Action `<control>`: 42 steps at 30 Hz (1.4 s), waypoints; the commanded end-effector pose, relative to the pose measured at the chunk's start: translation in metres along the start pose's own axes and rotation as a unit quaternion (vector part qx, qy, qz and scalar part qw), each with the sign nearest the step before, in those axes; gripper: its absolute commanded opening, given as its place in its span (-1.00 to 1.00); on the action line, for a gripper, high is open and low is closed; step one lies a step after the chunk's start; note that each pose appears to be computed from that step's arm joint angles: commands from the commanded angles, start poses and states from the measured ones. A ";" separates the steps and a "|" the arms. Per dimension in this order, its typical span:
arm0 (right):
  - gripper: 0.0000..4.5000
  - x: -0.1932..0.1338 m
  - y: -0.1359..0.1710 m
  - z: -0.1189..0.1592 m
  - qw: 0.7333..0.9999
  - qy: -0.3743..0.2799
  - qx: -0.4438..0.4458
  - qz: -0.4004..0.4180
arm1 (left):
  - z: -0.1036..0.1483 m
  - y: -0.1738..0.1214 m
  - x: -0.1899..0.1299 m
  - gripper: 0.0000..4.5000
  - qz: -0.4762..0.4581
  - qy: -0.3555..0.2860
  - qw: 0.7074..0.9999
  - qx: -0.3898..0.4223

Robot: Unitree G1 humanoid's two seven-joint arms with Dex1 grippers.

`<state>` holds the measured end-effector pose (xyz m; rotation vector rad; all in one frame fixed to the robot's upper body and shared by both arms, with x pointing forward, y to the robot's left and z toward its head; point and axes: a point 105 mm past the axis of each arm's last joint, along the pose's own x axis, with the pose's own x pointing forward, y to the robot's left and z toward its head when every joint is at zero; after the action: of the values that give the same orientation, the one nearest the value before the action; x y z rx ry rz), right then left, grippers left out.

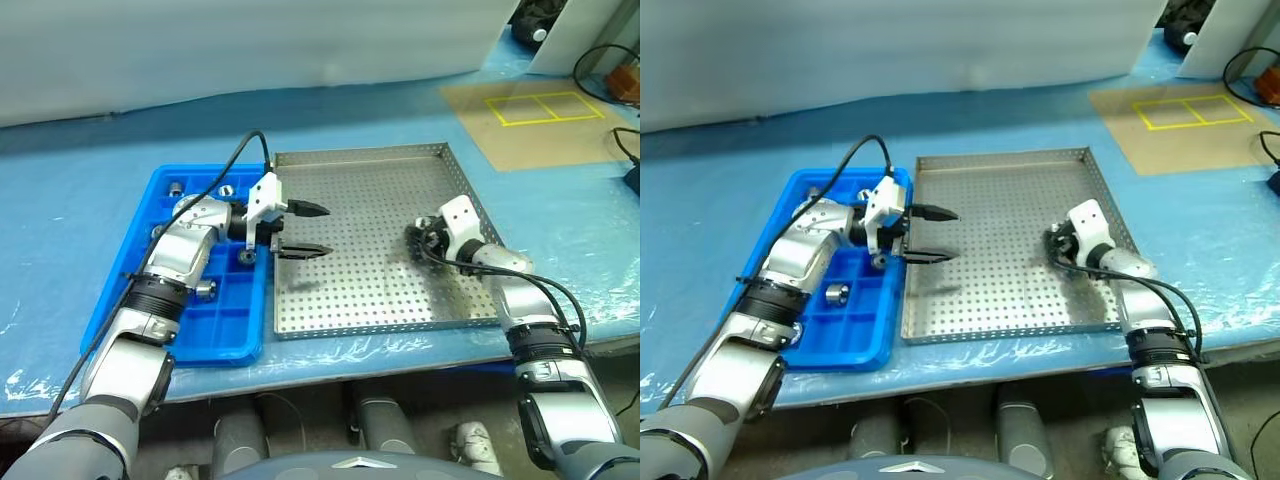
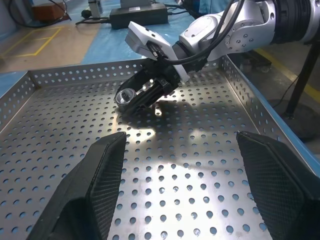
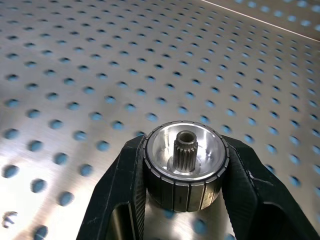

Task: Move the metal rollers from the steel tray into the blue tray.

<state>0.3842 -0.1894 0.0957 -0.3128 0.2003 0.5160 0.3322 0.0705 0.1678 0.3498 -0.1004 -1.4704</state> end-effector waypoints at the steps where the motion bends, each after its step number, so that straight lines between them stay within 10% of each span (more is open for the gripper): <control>1: -0.26 0.005 0.027 0.065 0.993 -0.087 -0.019 0.081 | 0.007 0.005 -0.022 0.66 0.035 0.003 0.999 0.014; 19: -0.26 0.012 0.164 0.114 0.869 -0.091 -0.047 0.484 | 0.002 -0.032 -0.123 0.66 0.210 0.095 0.973 -0.018; 42: -0.26 0.010 0.242 0.114 0.776 -0.093 -0.075 0.620 | 0.010 -0.092 -0.147 0.66 0.296 0.135 0.944 -0.063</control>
<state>0.2879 0.0463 0.1316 -0.2411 0.1912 1.8324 0.2295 0.2081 0.1581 0.3424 0.1433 -0.8318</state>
